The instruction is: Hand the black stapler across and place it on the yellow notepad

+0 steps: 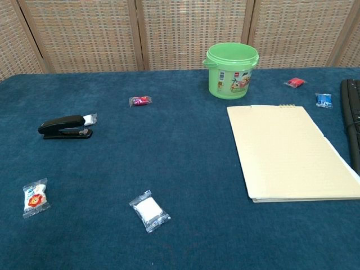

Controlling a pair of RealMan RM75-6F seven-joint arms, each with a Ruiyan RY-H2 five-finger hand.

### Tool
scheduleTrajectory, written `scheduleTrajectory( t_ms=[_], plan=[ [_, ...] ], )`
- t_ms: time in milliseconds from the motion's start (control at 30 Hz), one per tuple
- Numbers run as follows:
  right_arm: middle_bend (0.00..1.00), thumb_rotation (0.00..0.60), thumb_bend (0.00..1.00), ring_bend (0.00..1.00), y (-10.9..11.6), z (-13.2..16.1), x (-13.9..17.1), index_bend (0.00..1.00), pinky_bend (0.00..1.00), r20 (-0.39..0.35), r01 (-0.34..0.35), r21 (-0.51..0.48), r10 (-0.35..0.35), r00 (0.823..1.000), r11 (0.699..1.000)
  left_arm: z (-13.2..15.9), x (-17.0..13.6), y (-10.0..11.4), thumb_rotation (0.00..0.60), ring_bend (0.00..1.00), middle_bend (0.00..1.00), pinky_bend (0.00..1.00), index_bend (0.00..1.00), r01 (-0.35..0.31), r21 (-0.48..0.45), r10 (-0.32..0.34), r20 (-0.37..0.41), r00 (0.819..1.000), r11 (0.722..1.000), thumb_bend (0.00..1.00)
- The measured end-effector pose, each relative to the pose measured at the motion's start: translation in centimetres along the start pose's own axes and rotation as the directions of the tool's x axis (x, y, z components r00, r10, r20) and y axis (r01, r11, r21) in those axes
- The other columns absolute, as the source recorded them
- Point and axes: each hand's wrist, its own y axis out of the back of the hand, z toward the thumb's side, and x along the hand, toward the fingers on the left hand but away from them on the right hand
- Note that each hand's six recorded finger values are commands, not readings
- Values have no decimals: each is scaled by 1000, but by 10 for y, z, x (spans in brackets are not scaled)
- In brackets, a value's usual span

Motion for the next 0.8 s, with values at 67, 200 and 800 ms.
scheduleTrajectory(
  t_ms=[67,200,800],
  plan=[
    [0,600,76,0,0,0,0,54,0,0,-1,-2,1,1000,1000,0,0,0,600,0,0,0,0,0,0,0,0,1000,1000,0],
    [0,600,76,0,0,0,0,54,0,0,-1,-2,1,1000,1000,0,0,0,600,0,0,0,0,0,0,0,-1,1000,1000,0],
    [0,600,76,0,0,0,0,54,0,5,1,0,-1,1000,1000,1,3,-2,600,0,0,0,0,10,-2,-10,7,1000,1000,0]
  ],
)
